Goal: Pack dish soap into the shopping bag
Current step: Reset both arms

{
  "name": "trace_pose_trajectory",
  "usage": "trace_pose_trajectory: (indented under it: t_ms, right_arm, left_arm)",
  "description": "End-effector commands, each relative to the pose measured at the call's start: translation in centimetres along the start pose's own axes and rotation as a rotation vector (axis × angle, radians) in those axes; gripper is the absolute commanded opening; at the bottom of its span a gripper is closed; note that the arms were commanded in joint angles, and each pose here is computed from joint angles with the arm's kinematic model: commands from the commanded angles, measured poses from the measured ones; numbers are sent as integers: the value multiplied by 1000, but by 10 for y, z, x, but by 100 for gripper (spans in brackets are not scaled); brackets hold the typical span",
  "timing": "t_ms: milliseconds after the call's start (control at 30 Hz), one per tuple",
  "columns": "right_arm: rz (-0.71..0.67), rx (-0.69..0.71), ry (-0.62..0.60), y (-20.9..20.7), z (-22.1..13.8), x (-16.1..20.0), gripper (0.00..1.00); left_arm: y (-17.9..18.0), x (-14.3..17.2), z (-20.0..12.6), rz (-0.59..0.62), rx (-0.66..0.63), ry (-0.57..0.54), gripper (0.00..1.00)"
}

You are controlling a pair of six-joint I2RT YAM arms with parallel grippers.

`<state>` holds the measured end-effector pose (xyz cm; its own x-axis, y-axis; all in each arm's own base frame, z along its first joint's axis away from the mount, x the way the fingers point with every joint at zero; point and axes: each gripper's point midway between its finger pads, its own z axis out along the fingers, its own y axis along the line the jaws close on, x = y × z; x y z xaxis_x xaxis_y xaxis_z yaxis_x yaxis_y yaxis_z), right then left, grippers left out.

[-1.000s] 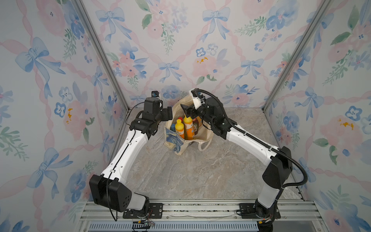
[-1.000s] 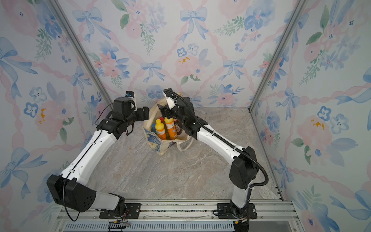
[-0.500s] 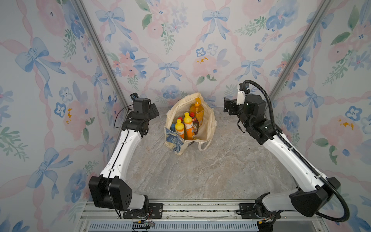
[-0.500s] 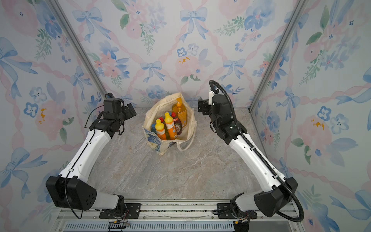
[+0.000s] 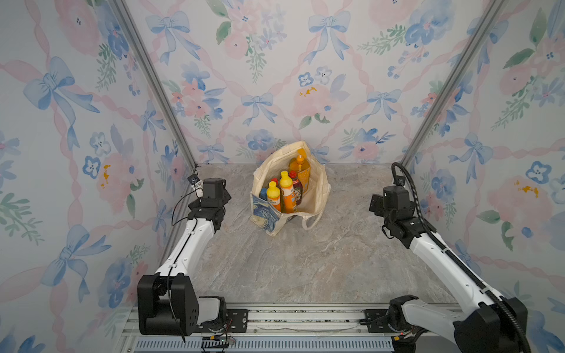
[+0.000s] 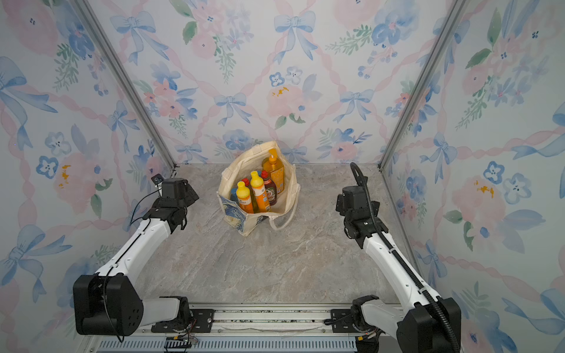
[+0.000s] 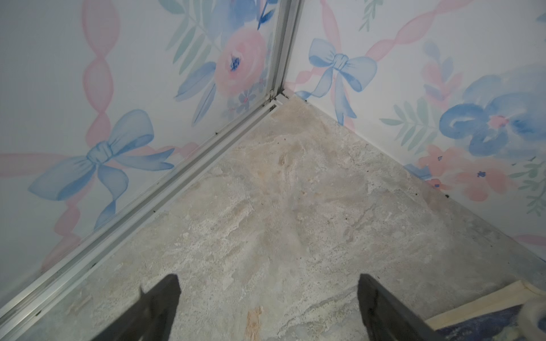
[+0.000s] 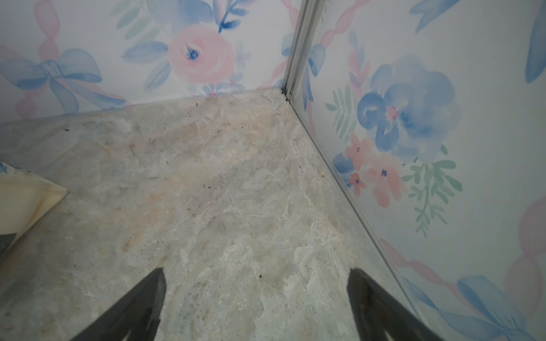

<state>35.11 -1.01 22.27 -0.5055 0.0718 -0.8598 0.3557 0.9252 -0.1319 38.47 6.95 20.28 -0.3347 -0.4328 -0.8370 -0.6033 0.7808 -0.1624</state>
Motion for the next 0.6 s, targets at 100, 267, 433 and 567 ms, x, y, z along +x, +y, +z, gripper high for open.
trace_pose_trajectory:
  t_ms: [100,267,433,567]
  right_arm:
    - [9,6,-124,-9,8,25,97]
    - [19,9,-125,-18,21,49,97]
    - [89,-25,-196,-22,28,58,96]
    - [98,-36,-236,-23,35,60,96]
  left_arm:
    - [-12,12,9,45,185,-226,98]
    - [-17,40,18,187,251,-252,98]
    - [-26,57,21,274,321,-257,98]
    - [-37,58,16,311,391,-272,98]
